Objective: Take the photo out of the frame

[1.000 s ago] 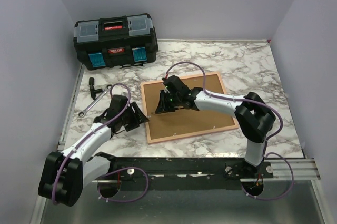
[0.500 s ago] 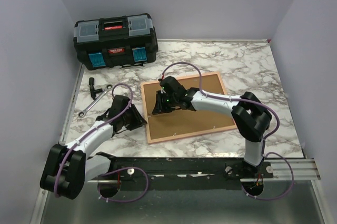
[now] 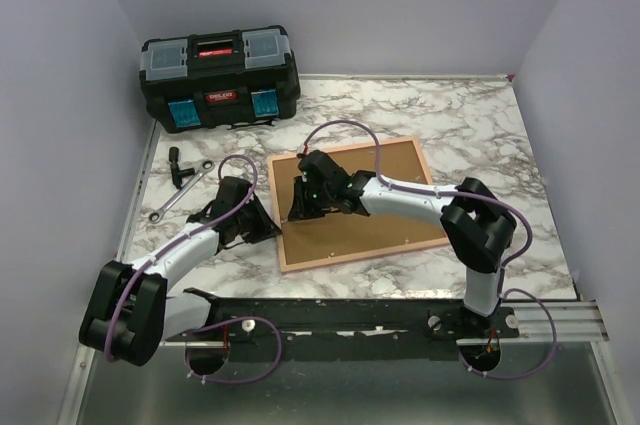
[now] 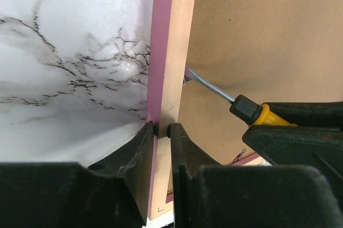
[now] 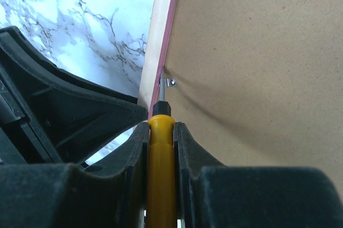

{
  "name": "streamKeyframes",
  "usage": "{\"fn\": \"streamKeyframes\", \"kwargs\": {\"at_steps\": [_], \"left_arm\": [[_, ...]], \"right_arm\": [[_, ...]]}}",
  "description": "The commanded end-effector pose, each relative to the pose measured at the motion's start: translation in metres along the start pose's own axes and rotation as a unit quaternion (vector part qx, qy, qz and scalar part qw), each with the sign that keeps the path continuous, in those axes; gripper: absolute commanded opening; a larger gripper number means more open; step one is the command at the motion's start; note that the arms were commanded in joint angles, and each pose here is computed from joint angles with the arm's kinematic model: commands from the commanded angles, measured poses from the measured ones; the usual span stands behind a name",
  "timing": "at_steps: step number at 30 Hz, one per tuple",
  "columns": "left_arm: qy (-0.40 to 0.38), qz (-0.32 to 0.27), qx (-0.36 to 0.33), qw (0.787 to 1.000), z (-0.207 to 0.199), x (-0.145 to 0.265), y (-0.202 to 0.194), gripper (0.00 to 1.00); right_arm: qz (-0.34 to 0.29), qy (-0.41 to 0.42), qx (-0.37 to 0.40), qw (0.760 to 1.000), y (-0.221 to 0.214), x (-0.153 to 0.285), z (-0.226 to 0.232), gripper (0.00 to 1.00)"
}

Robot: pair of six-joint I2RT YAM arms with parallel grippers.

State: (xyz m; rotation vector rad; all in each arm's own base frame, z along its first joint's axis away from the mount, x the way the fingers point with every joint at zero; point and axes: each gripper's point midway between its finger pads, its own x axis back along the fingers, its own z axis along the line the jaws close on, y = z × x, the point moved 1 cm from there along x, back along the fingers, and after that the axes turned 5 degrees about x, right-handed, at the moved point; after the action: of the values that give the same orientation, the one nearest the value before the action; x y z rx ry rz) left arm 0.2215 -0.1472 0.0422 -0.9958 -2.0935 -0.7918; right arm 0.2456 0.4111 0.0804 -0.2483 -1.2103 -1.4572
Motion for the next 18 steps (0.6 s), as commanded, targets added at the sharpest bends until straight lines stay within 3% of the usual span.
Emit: {"fn": "streamKeyframes", "kwargs": {"at_steps": [1,9,18], "left_arm": [[0.047,0.004,0.002,0.999,0.021,-0.006,-0.004,0.17],[0.053,0.023,0.006,0.998,0.022,-0.012,-0.007,0.11],[0.055,0.012,0.0,0.998,0.018,-0.006,-0.001,0.11]], "right_arm": [[0.047,-0.052,0.022,0.997,-0.031,0.011,-0.009,0.01],[0.052,-0.062,0.027,0.996,-0.038,0.022,-0.009,0.01],[0.029,-0.106,0.035,0.993,-0.024,0.038,-0.018,0.01]]}}
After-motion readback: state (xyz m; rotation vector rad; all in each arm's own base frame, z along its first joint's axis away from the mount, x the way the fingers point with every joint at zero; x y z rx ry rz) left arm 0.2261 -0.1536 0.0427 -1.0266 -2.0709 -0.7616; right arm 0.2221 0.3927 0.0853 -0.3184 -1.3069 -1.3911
